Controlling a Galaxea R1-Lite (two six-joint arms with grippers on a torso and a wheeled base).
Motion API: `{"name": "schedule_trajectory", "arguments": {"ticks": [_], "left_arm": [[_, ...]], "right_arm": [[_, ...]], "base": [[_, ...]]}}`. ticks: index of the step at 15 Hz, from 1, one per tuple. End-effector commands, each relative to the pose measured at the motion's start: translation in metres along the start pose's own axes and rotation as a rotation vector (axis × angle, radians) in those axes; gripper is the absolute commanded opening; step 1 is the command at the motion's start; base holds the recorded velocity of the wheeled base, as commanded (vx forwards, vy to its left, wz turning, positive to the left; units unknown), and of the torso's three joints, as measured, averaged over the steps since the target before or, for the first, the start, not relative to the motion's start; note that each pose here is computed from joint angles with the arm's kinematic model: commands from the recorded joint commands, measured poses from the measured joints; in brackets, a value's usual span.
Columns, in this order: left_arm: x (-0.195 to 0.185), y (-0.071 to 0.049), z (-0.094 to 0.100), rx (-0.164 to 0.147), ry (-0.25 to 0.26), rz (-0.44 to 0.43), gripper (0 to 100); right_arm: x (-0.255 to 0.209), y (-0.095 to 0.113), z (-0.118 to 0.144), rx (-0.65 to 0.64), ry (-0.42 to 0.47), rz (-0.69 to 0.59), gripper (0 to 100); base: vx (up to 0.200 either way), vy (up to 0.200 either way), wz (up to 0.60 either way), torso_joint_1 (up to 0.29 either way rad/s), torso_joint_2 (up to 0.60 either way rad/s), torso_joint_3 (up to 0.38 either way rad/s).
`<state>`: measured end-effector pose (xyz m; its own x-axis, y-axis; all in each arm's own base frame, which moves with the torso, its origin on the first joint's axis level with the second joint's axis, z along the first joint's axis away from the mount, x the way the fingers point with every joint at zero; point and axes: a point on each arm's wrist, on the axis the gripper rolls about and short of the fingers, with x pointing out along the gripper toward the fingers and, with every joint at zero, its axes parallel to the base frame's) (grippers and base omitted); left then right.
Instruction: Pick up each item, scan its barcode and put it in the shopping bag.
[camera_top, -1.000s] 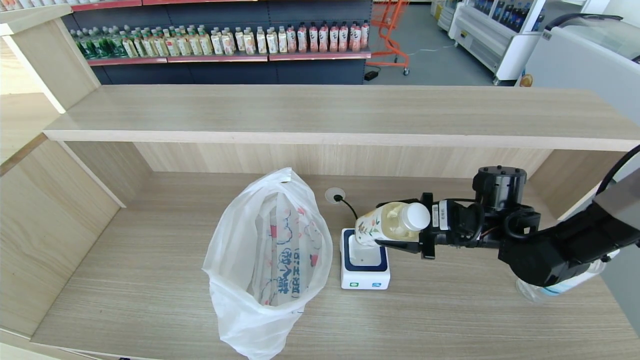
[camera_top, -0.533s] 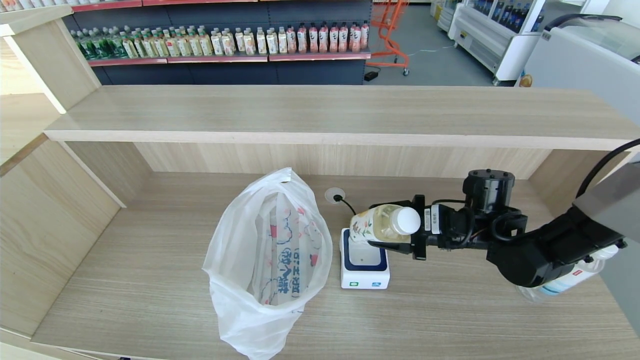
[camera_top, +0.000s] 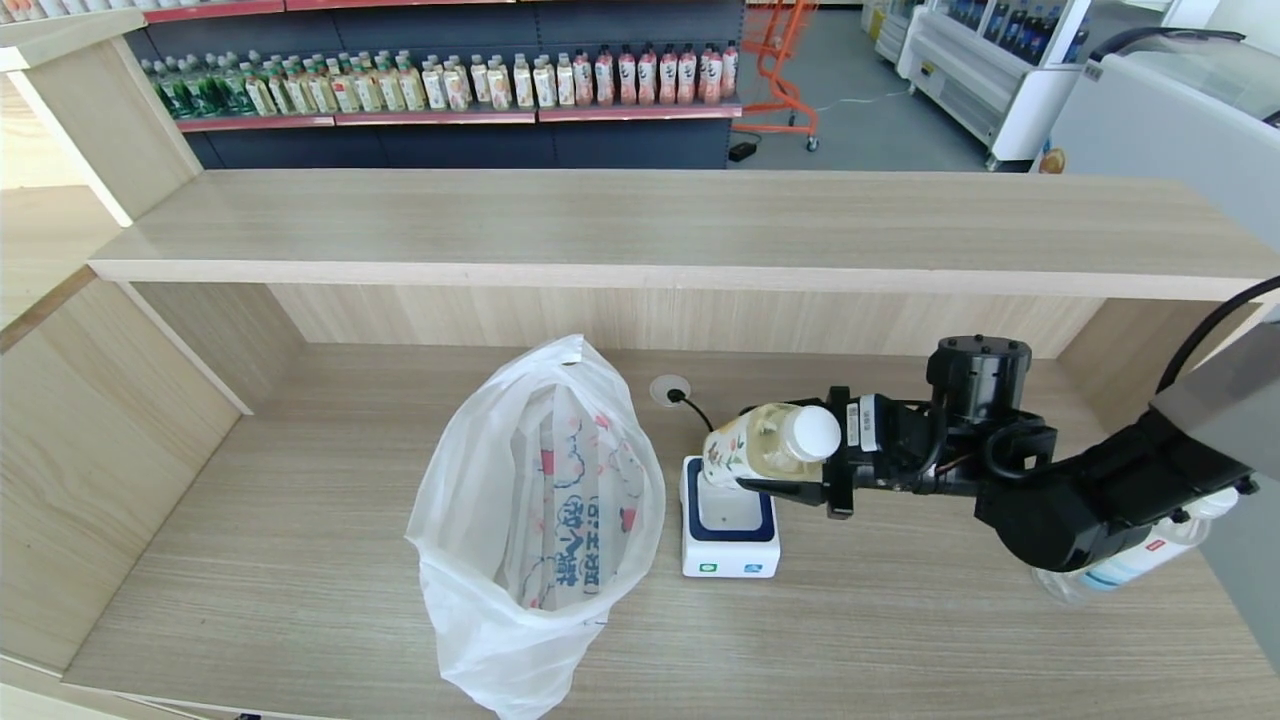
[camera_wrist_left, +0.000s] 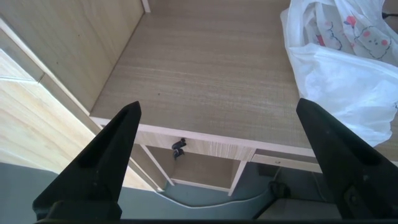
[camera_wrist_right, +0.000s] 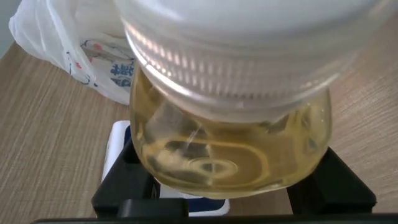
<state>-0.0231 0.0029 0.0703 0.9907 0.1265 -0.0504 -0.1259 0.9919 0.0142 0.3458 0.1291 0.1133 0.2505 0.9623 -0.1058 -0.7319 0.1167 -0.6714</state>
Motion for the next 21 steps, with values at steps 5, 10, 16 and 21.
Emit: {"name": "schedule_trajectory", "arguments": {"ticks": [5, 10, 16, 21], "left_arm": [[0.000, 0.000, 0.000, 0.000, 0.000, 0.001, 100], [0.000, 0.000, 0.000, 0.000, 0.000, 0.001, 100], [0.000, 0.000, 0.000, 0.000, 0.000, 0.001, 100], [0.000, 0.000, 0.000, 0.000, 0.001, 0.001, 100]], "right_arm": [[-0.057, -0.033, 0.124, 0.284, -0.105, -0.185, 0], [-0.092, -0.017, 0.180, 0.770, -0.100, -0.362, 0], [-0.106, 0.011, 0.187, 0.879, -0.083, -0.354, 0], [-0.117, 0.023, 0.193, 0.894, -0.087, -0.368, 0]], "base": [[0.000, 0.000, 0.00, 0.000, 0.00, 0.000], [0.000, 0.000, 0.00, 0.000, 0.00, 0.000], [0.000, 0.000, 0.00, 0.000, 0.00, 0.000], [0.000, 0.000, 0.00, 0.000, 0.00, 0.000]]}}
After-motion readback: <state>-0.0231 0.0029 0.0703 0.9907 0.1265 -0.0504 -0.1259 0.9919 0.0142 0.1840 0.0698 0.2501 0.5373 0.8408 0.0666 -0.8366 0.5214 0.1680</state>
